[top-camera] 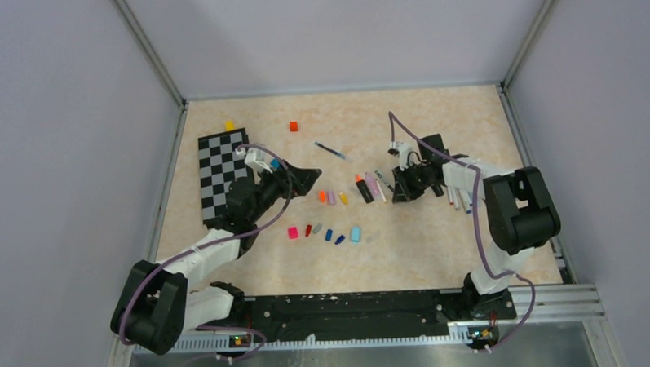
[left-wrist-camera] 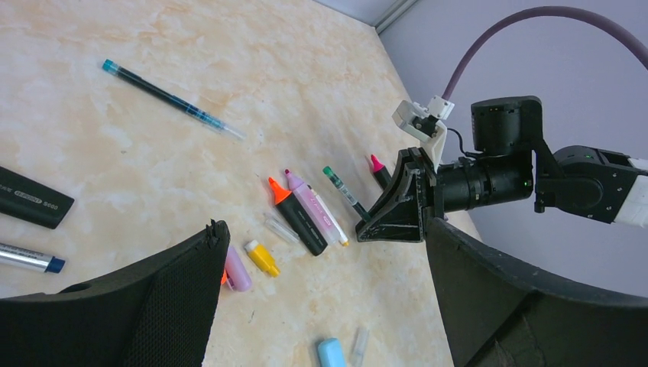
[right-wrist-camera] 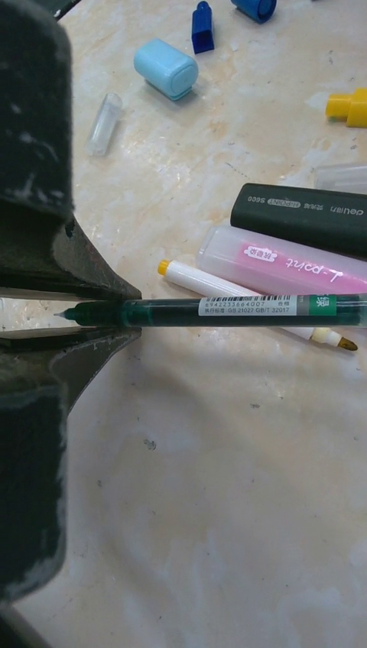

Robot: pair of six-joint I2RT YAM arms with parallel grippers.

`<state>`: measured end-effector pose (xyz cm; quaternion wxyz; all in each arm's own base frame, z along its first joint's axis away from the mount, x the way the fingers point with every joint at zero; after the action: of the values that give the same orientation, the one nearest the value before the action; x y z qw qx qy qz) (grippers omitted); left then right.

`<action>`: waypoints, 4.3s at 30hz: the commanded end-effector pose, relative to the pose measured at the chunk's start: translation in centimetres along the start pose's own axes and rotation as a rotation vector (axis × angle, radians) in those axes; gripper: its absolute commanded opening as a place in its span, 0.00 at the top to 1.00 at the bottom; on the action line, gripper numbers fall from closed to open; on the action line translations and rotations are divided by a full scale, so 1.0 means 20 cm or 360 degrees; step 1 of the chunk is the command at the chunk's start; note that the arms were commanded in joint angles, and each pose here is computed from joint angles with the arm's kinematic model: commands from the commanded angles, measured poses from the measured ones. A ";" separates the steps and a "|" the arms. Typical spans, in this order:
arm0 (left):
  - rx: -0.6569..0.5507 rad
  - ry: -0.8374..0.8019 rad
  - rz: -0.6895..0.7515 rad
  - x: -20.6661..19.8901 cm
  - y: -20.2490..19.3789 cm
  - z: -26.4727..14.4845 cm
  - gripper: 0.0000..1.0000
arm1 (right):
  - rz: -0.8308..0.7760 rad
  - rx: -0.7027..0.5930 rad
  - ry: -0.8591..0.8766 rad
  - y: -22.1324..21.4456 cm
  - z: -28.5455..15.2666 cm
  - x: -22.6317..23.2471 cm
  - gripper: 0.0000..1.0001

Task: Open the pen caps
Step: Place the pen at the center of the board, then pick up the pen from the center of the board.

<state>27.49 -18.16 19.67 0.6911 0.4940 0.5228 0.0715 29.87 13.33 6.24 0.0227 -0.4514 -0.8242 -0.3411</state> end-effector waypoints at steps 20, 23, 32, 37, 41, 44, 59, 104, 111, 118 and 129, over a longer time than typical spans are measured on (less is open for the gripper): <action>-0.0020 -0.0088 -0.0020 -0.02 0.02 0.00 0.01 | -0.0102 0.0030 0.0020 0.09 -0.05 -0.01 0.64; -0.0024 -0.0083 -0.0012 -0.02 0.03 0.00 0.01 | -0.0208 -0.0001 0.0056 0.17 -0.09 0.01 0.62; -0.0068 -0.0016 0.0095 0.00 0.10 -0.03 0.01 | -0.0651 -0.0321 0.0108 0.61 -0.28 0.10 0.61; -0.0101 0.0154 0.0273 0.02 0.19 -0.08 0.01 | -0.1031 -0.0648 0.0259 0.84 -0.35 0.23 0.41; -0.0181 0.0262 0.0421 0.02 0.27 -0.14 0.01 | -0.0845 -0.0579 0.0592 0.95 -0.24 0.29 0.36; -0.0194 0.0283 0.0523 0.01 0.29 -0.19 0.01 | -0.0788 -0.0398 0.0429 1.00 -0.07 0.29 0.36; -0.0101 0.0364 0.0535 0.08 0.22 -0.22 0.01 | -0.0699 -0.0030 -0.0323 1.08 0.52 0.21 0.45; 0.0021 -0.0192 -0.0050 -0.11 0.10 -0.07 0.04 | -0.0392 -0.0441 0.0279 1.34 0.08 0.42 1.00; 0.0105 -0.0305 -0.0178 -0.17 0.07 0.09 0.05 | -0.0154 -0.0588 0.0658 1.17 -0.19 0.60 1.00; 0.0091 -0.0319 -0.0249 -0.28 -0.03 0.25 0.11 | -0.0063 -0.0645 0.0800 1.06 -0.26 0.68 1.00; 0.0005 -0.0225 -0.0327 -0.29 -0.04 0.40 0.28 | -0.0040 -0.0658 0.0851 1.02 -0.28 0.70 1.00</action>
<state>29.14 -26.17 19.50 0.6885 0.4820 0.5394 -0.0523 36.20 27.49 22.26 0.1615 -0.3753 -0.7184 -0.5630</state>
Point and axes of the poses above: each gripper's point midway between its finger pads, its own z axis out along the fingers, its own x axis along the line the jaws close on, y = z × x, the point moved 5 cm from there along -z, back along the fingers, and after that the axes turned 2 degrees about z, right-handed, at the moved point
